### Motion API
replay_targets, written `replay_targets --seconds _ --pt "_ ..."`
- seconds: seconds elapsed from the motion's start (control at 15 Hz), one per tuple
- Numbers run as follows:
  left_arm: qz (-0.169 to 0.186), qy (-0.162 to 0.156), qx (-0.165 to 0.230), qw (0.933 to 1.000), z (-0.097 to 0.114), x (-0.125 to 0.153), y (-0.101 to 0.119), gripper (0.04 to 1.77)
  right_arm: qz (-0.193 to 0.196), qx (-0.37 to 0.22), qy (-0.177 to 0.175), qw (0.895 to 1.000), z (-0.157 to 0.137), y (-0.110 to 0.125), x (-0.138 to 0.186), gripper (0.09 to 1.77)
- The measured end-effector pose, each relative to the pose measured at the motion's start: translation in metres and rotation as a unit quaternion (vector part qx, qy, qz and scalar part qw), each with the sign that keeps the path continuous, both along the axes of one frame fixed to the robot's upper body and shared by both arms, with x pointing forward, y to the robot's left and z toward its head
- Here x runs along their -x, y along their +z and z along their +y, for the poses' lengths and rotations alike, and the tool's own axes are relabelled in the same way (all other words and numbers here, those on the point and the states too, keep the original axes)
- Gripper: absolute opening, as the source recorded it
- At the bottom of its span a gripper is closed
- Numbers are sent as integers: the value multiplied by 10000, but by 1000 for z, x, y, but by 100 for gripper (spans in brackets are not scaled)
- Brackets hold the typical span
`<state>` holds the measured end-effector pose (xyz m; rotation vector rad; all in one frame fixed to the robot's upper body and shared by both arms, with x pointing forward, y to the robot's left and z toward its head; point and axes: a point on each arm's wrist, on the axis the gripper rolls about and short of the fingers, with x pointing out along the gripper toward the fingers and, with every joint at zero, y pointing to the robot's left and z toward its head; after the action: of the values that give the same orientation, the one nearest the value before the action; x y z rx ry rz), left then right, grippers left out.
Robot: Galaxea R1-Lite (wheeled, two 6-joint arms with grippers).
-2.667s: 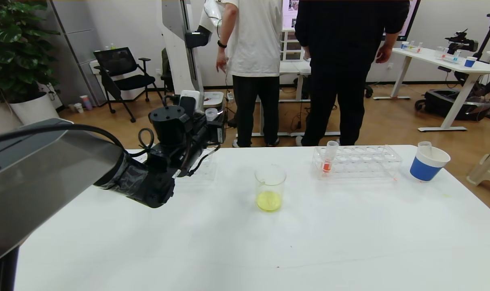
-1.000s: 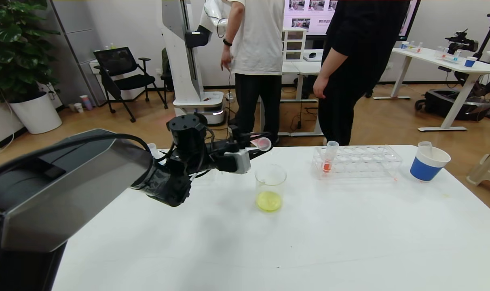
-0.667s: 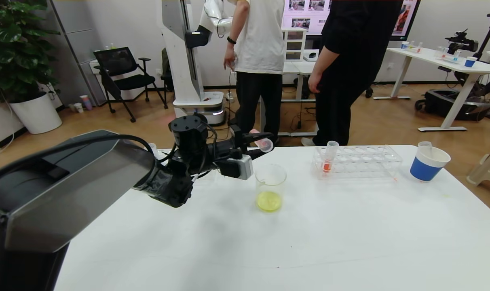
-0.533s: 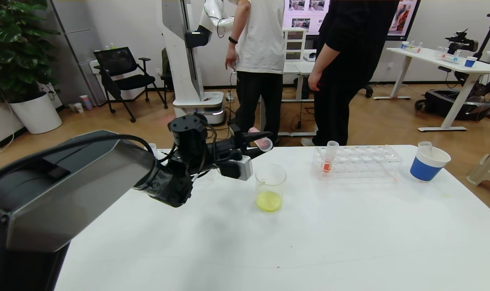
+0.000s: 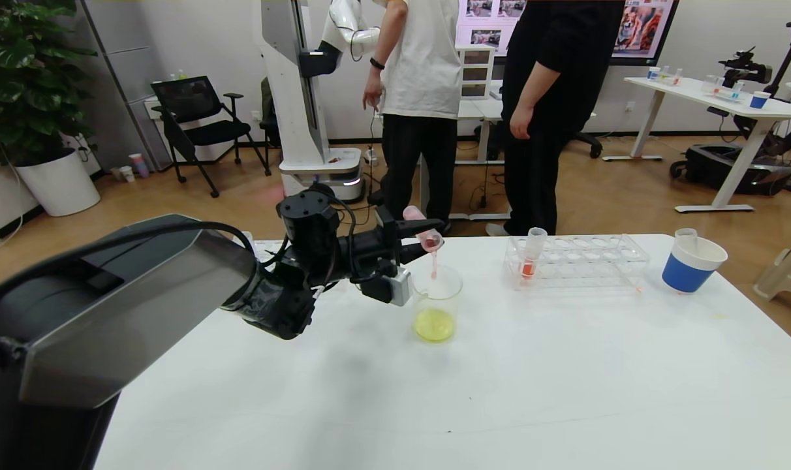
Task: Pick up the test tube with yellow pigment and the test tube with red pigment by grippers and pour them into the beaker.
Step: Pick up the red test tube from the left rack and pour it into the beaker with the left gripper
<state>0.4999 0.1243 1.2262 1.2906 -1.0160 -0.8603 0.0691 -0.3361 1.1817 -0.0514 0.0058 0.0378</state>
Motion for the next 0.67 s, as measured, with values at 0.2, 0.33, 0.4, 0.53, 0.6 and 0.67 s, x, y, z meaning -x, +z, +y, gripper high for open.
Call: replay_targets --seconds 0.2,0.33,0.4,0.53,0.6,0.67 --pt "-233 75 -155 9996 2 -2 -6 52 0 0 -2 10000 0 0 0 174" --pt "-338 124 -217 9991 4 -4 -9 52 0 0 -2 10000 0 0 0 174" --pt "-374 138 -229 9989 5 -5 -9 52 0 0 -2 10000 0 0 0 174" --pt "-524 258 -282 9979 7 -7 -9 52 0 0 -2 10000 0 0 0 174" --pt "-572 297 -301 9975 8 -8 -9 52 0 0 0 10000 0 0 0 174" --pt "-629 318 -325 9970 9 -8 -9 52 0 0 0 10000 0 0 0 174"
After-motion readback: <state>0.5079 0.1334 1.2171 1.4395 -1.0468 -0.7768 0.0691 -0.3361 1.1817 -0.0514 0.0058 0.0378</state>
